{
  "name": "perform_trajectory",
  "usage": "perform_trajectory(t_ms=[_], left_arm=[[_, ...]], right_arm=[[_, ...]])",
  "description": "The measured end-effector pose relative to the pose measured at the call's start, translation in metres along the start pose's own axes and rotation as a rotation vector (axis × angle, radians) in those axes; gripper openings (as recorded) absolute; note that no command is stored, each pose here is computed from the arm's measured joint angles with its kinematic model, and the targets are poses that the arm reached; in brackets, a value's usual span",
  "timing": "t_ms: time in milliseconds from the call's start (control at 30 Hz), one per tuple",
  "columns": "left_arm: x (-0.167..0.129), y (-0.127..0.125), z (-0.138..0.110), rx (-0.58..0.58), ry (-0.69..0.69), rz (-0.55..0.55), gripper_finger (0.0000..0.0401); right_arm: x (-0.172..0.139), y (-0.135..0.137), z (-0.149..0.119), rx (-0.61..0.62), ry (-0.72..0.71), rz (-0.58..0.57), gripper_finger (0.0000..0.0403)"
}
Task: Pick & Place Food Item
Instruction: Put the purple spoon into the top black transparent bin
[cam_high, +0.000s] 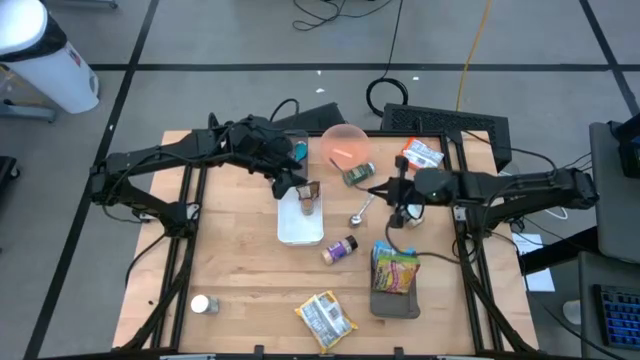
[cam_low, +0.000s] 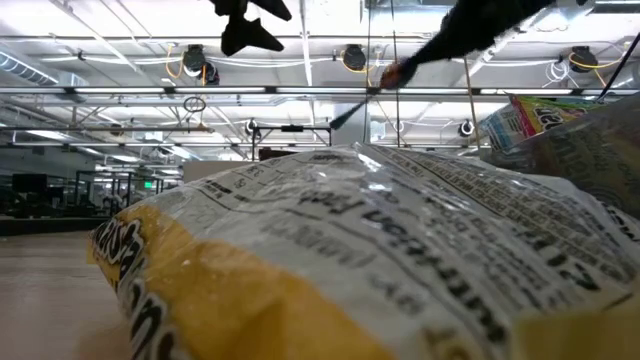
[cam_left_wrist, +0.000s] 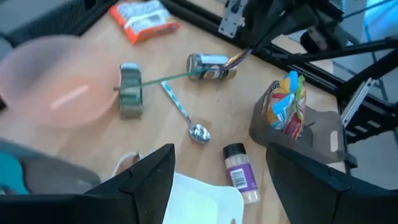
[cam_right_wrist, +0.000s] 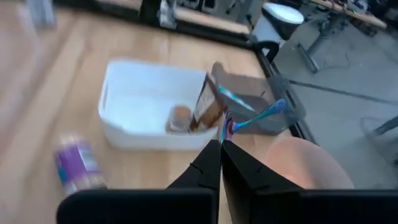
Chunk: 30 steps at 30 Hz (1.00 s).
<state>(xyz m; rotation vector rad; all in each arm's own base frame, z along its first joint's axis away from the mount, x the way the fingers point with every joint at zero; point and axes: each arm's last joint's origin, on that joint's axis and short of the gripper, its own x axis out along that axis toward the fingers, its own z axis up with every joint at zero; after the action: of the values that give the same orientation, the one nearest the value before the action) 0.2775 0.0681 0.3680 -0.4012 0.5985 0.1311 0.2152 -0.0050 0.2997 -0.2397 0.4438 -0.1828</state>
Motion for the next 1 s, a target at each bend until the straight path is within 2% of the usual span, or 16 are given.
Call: perform_trajectory(t_ms=[133, 267, 400, 667, 833, 1000], left_arm=[[0.0, 0.0, 0.001, 0.08, -0.012, 0.008, 0.0257], [0.0, 0.001, 0.002, 0.144, -0.021, 0.041, 0.0257], [0.005, 0.001, 0.003, 0.159, -0.03, 0.03, 0.0257], [0.032, -0.01, 0.002, 0.188, -0.007, -0.1, 0.0257], [0.039, -0.014, 0.001, 0.219, -0.004, -0.115, 0.0257], [0.039, -0.013, 0.0, 0.24, 0.003, -0.113, 0.0257]], right_arm=[[-0.004, -0.003, 0.011, 0.159, -0.038, 0.02, 0.0], [-0.006, -0.001, 0.019, 0.295, -0.094, 0.136, 0.0], [-0.006, 0.0, 0.026, 0.398, -0.153, 0.228, 0.0], [-0.004, -0.007, 0.034, 0.526, -0.232, 0.345, 0.0], [-0.003, -0.015, 0.033, 0.574, -0.232, 0.382, 0.0], [-0.002, -0.023, 0.038, 0.615, -0.292, 0.449, 0.0]])
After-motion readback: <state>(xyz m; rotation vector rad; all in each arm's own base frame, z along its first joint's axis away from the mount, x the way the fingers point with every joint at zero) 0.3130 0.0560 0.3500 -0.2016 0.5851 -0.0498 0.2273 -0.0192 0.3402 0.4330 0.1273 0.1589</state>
